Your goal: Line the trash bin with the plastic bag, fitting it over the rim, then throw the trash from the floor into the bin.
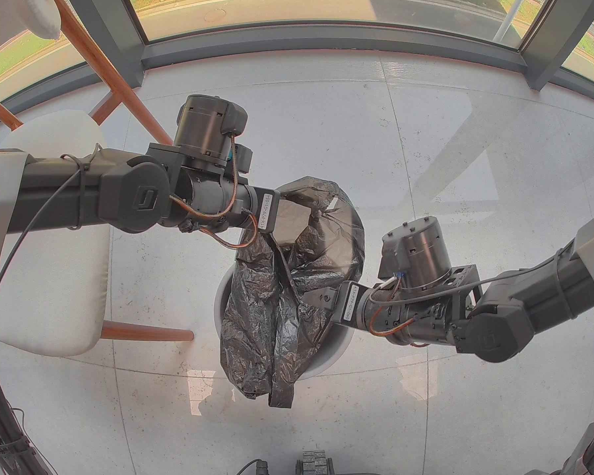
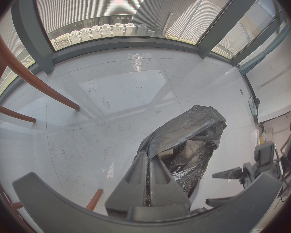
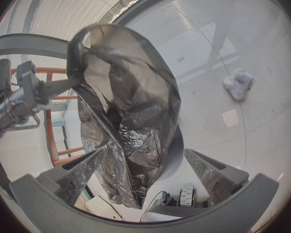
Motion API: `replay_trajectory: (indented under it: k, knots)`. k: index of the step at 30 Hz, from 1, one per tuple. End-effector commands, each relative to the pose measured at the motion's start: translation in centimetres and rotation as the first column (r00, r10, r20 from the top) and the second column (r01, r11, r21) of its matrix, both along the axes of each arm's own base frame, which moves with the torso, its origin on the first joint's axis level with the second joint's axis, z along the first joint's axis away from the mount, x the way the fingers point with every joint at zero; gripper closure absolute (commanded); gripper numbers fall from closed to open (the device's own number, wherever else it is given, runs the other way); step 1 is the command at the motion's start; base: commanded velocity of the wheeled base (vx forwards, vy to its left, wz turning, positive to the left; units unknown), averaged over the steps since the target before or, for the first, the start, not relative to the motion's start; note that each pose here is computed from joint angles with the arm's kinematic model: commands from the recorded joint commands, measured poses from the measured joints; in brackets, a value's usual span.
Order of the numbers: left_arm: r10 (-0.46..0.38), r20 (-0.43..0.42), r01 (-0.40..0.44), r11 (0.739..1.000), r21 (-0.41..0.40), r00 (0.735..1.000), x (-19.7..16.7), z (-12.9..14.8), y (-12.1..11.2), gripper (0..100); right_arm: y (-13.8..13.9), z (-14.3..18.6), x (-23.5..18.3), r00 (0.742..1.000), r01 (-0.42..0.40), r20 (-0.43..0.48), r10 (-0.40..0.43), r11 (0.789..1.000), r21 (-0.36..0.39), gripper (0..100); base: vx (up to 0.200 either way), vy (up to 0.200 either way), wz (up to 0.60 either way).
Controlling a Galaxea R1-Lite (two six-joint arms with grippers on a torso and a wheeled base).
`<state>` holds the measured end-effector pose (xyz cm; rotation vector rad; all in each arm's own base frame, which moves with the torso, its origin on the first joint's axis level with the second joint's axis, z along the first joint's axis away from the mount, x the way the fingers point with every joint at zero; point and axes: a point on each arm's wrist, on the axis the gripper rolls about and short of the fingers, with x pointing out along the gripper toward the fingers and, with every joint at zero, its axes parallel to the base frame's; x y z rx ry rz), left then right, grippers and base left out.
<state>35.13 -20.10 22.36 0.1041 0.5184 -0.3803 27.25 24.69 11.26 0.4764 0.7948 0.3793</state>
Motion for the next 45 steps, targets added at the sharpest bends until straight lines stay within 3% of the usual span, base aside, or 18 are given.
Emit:
replay_trajectory:
  k: [1,5,10,28,34,35,45]
  knots:
    - [-0.002,-0.009,0.002,1.000,-0.007,1.000,0.3,-0.1,0.5,100,0.8,-2.2,0.3,0.999,0.016,-0.027,-0.017,0.999,-0.047,0,0.000,0.000,0.00]
    - [-0.010,-0.009,0.010,1.000,-0.013,1.000,0.3,0.0,0.5,100,1.2,-2.8,1.3,0.998,0.057,-0.020,-0.058,0.997,-0.054,0,0.000,0.000,0.00]
    - [-0.010,-0.009,0.010,1.000,-0.013,1.000,0.3,0.0,0.6,100,2.1,-2.7,2.2,0.993,0.113,-0.046,-0.112,0.993,0.016,0,0.000,0.000,0.00]
    - [0.014,-0.006,-0.014,1.000,-0.015,1.000,0.8,0.0,1.5,100,3.9,-3.6,4.5,0.987,0.160,-0.031,-0.159,0.986,0.049,0,0.000,0.000,0.00]
    - [0.014,-0.005,-0.014,1.000,-0.016,1.000,0.9,0.0,1.5,100,4.8,-3.1,5.5,0.982,0.188,-0.011,-0.187,0.978,0.092,0,0.000,0.000,0.00]
    - [0.014,-0.005,-0.014,1.000,-0.016,1.000,0.9,0.0,1.5,100,4.9,-2.9,5.6,0.982,0.190,-0.008,-0.190,0.976,0.102,100,0.000,0.000,0.00]
    - [0.004,-0.028,-0.005,1.000,-0.020,1.000,1.0,-0.5,2.0,100,3.9,-0.3,4.4,0.983,0.183,0.000,-0.185,0.977,0.109,100,0.000,0.000,0.00]
